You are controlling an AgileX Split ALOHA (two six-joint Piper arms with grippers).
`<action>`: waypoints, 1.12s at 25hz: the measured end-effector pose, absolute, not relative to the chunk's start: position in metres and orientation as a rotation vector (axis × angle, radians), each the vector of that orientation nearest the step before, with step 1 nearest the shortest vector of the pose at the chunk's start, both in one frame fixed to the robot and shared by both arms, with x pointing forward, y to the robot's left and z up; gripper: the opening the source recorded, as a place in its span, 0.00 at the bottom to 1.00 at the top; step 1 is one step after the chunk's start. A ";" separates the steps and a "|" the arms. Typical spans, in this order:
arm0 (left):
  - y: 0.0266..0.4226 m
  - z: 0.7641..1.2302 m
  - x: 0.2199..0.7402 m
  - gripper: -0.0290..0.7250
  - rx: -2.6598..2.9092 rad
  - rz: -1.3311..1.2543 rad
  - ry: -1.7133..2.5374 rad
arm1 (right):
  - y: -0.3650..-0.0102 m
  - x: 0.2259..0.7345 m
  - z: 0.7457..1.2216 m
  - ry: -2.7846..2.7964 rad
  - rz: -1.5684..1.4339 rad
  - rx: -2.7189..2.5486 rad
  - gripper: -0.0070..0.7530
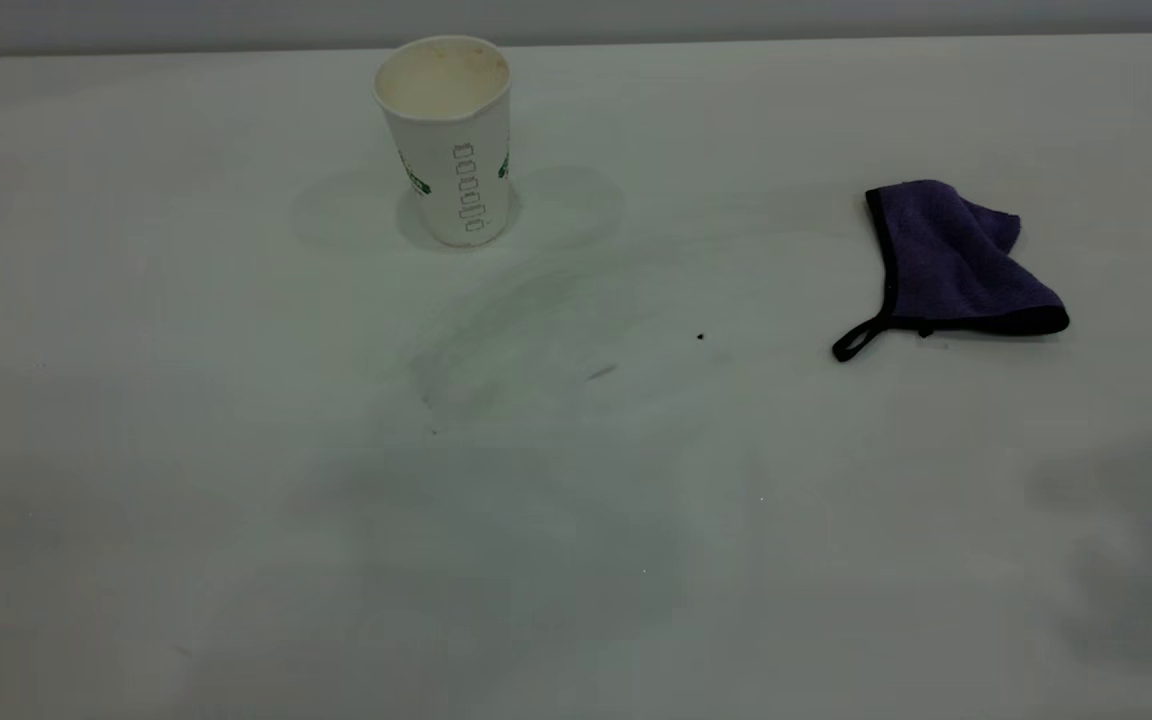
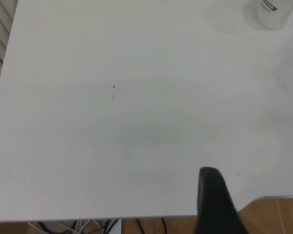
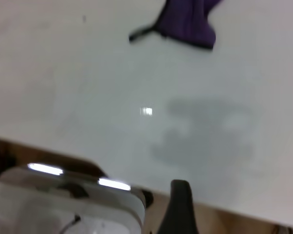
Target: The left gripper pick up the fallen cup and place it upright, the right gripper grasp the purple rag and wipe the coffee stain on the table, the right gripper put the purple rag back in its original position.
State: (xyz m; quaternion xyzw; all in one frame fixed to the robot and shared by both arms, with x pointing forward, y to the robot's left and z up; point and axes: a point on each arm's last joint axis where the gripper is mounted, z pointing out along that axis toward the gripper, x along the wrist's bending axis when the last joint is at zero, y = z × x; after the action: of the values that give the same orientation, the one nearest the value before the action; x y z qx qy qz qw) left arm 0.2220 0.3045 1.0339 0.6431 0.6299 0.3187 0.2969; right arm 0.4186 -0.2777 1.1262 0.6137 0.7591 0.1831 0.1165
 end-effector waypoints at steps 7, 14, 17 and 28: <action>0.305 1.034 0.222 0.68 1.710 0.847 1.675 | -0.282 0.348 1.086 2.235 0.528 1.773 0.91; 0.305 1.034 0.222 0.68 1.710 0.847 1.675 | -0.286 0.285 1.065 2.114 0.673 1.660 0.87; 0.305 1.034 0.222 0.68 1.710 0.847 1.675 | -0.287 0.266 1.060 2.050 0.742 1.602 0.86; 0.305 1.034 0.222 0.68 1.710 0.847 1.675 | -0.289 0.243 1.040 1.865 0.903 1.478 0.84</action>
State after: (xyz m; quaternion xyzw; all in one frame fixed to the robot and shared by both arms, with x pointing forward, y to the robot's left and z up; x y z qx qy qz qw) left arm 0.2220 0.3045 1.0339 0.6431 0.6299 0.3187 0.2969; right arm 0.2425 -0.2890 1.0399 0.5551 0.7005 0.3391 0.2936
